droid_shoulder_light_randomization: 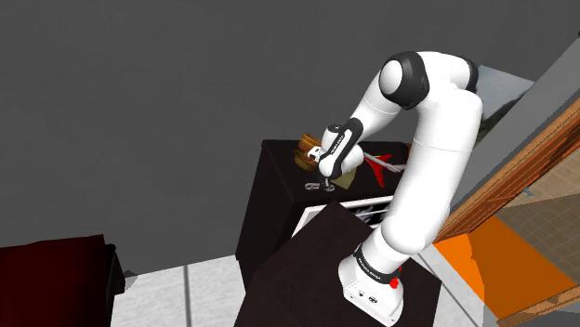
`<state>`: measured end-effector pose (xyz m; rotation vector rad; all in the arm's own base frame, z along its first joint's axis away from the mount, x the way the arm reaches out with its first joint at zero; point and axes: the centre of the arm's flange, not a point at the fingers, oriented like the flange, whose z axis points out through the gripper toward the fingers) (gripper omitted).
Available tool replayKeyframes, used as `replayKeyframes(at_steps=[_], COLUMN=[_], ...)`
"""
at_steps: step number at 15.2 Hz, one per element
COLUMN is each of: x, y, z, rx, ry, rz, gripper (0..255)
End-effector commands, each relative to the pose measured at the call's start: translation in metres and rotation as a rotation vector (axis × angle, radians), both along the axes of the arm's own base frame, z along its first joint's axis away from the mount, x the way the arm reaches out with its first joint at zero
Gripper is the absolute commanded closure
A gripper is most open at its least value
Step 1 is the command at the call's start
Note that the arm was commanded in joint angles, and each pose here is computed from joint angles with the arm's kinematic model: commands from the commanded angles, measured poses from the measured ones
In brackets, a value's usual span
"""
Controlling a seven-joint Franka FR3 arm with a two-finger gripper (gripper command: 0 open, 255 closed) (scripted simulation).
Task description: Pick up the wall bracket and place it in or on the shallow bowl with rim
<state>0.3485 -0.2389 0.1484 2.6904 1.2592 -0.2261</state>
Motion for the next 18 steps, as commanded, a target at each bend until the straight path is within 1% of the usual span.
replayKeyframes(at_steps=[1,5,18], x=[0.000,0.000,0.000], y=[0.000,0.000,0.000], z=[0.000,0.000,0.069], rx=[0.000,0.000,0.000], ry=[0.000,0.000,0.000], rz=[0.000,0.000,0.000], gripper=[255,255,255])
